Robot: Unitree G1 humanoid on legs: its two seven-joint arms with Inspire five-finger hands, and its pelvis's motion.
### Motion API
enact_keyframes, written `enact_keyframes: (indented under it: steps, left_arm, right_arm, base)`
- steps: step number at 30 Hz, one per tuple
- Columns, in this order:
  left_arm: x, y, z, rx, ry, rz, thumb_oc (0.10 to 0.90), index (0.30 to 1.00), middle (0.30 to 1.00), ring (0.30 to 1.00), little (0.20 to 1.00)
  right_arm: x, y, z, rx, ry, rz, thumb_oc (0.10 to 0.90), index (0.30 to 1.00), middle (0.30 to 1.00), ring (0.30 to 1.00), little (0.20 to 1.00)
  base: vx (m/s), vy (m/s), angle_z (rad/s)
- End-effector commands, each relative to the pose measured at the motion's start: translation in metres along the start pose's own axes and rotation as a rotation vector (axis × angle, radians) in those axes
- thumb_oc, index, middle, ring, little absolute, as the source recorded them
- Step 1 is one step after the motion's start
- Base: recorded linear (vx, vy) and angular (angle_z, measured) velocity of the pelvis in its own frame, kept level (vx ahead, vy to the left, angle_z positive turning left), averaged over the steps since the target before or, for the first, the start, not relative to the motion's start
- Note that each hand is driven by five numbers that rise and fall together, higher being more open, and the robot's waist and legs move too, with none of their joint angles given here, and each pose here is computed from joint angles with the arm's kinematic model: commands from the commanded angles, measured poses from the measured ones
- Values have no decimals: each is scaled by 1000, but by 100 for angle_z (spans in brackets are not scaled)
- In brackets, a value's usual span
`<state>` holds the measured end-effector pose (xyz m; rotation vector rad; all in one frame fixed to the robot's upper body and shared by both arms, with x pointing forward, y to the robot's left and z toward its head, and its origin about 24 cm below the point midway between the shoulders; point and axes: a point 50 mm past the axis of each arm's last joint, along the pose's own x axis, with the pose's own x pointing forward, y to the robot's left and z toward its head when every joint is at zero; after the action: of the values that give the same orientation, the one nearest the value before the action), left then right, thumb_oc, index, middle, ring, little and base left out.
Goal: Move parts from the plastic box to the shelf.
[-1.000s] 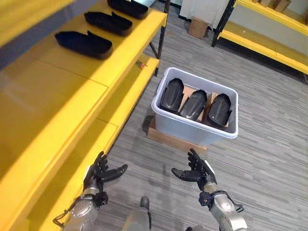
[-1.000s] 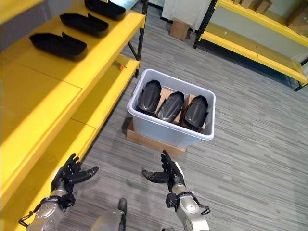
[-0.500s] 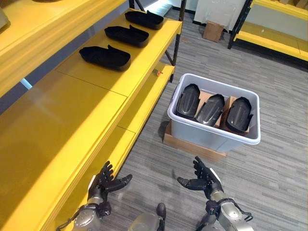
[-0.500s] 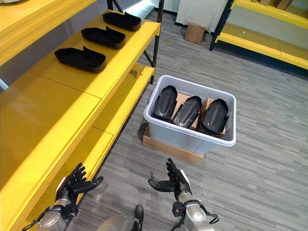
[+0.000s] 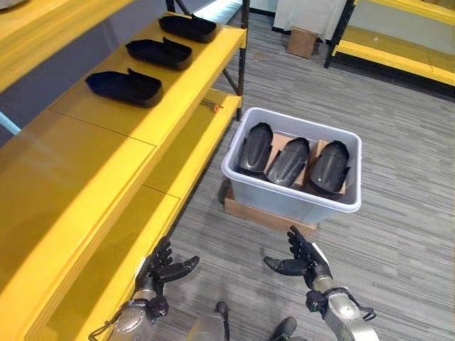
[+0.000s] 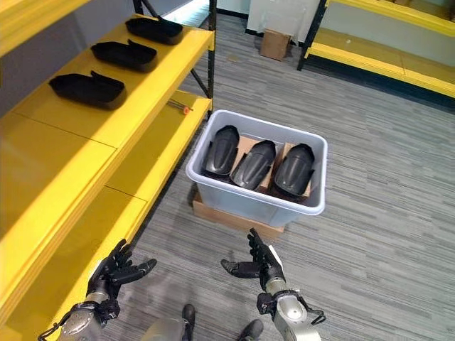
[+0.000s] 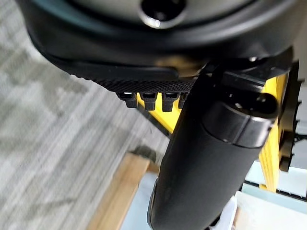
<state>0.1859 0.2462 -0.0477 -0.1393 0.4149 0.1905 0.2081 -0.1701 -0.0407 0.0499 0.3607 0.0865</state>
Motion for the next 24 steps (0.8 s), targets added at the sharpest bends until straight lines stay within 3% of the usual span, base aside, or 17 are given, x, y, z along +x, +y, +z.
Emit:
enact_keyframes:
  steps: [1, 10, 19, 24]
  left_arm:
    - [7, -4, 39, -22, -195, -20, 900, 1000, 1000, 1000, 1000]
    - [5, -10, 30, -73, -168, -25, 900, 1000, 1000, 1000, 1000]
    - [3, -4, 28, -54, -166, 0, 900, 1000, 1000, 1000, 1000]
    - [0, 8, 32, -30, -171, 20, 900, 1000, 1000, 1000, 1000]
  right_arm:
    - [6, 6, 44, 20, -227, 43, 900, 1000, 1000, 1000, 1000]
    - [3, -1, 45, -28, -227, 51, 900, 1000, 1000, 1000, 1000]
    - [2, -6, 39, -29, -214, 18, 900, 1000, 1000, 1000, 1000]
    - [2, 8, 31, 17, -183, 59, 900, 1000, 1000, 1000, 1000]
  base:
    - [70, -74, -14]
    - [88, -65, -7]
    - [179, 151, -2]
    - [219, 224, -40]
